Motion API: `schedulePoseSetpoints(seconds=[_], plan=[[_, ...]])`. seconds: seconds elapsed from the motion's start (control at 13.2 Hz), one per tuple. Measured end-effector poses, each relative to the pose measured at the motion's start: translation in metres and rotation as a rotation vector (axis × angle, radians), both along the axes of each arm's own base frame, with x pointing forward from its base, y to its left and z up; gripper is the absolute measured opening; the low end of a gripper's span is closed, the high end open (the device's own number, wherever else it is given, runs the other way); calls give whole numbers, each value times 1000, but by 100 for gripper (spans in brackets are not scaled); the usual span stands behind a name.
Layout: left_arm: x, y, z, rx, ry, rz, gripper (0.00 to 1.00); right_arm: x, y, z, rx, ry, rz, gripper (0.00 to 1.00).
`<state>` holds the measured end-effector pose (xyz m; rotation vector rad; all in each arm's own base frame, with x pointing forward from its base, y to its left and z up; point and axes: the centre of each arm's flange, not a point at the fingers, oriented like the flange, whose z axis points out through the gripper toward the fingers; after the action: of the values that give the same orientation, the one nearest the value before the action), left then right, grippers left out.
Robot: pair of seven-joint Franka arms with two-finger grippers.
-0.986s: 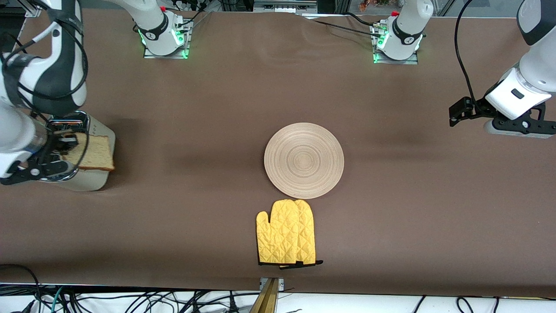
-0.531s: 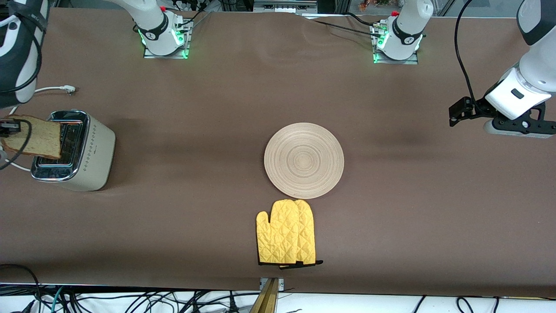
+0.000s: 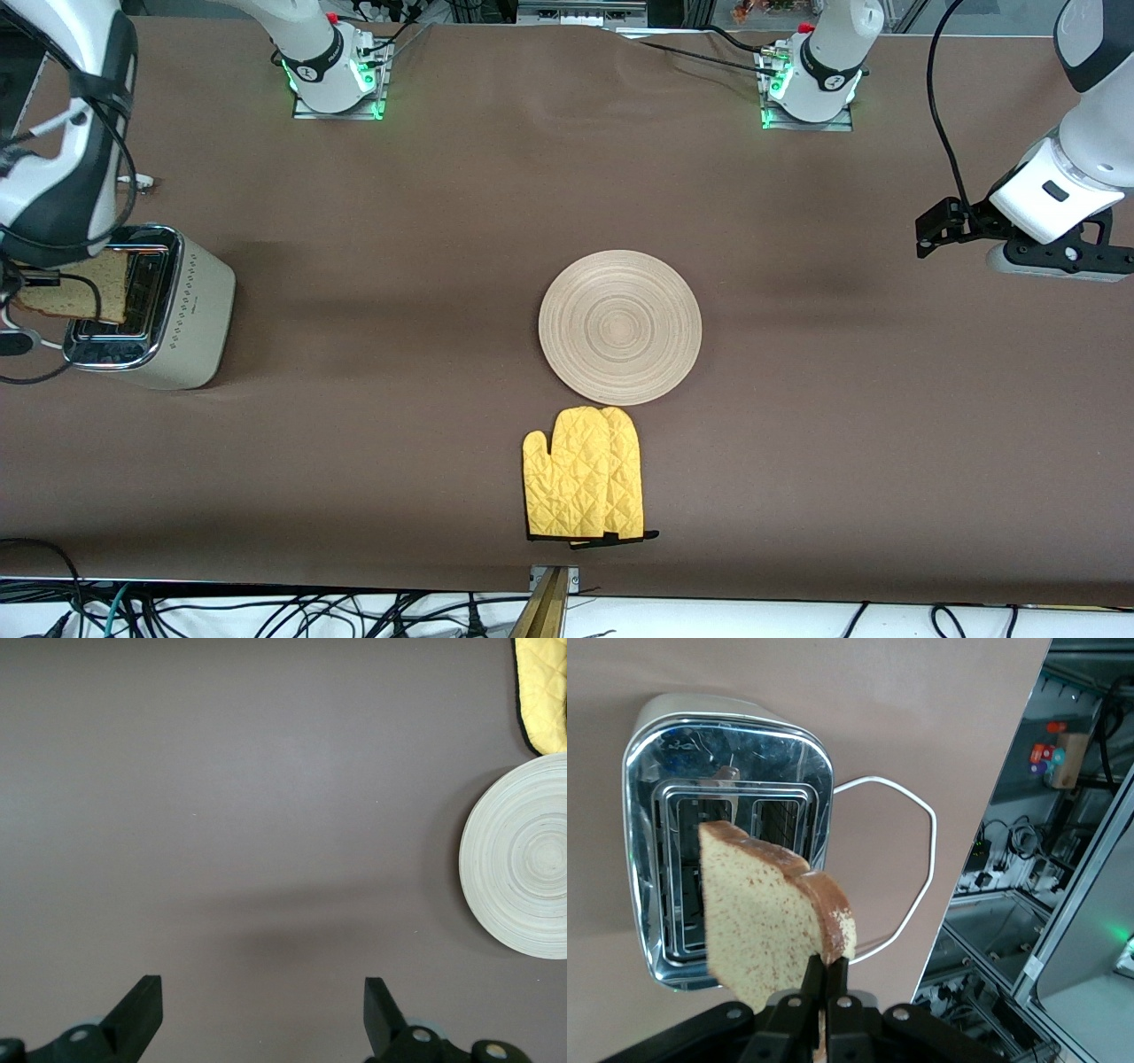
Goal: Move plate and put bread in toaster
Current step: 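Lower the bread into the toaster slot and open the right gripper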
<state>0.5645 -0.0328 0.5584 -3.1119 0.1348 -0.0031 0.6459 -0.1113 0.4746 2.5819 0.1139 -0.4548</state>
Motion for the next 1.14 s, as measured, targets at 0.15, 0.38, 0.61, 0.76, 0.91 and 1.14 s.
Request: schedulePoseSetpoints(seconds=[0.15, 0.38, 0.61, 0.76, 0.91, 1.14], plan=[[0, 0, 0, 0, 0, 0, 100, 2, 2, -8, -12, 9, -6, 4], [0, 0, 0, 0, 0, 0, 100, 2, 3, -9, -13, 11, -6, 4], [0, 0, 0, 0, 0, 0, 100, 3, 7, -15, -18, 20, -7, 4], [0, 0, 0, 0, 0, 0, 100, 4, 8, -22, -26, 30, -18, 4], [0, 0, 0, 0, 0, 0, 100, 3, 8, -28, -28, 43, -22, 4], [0, 0, 0, 0, 0, 0, 100, 2, 8, -31, -28, 47, -24, 4]])
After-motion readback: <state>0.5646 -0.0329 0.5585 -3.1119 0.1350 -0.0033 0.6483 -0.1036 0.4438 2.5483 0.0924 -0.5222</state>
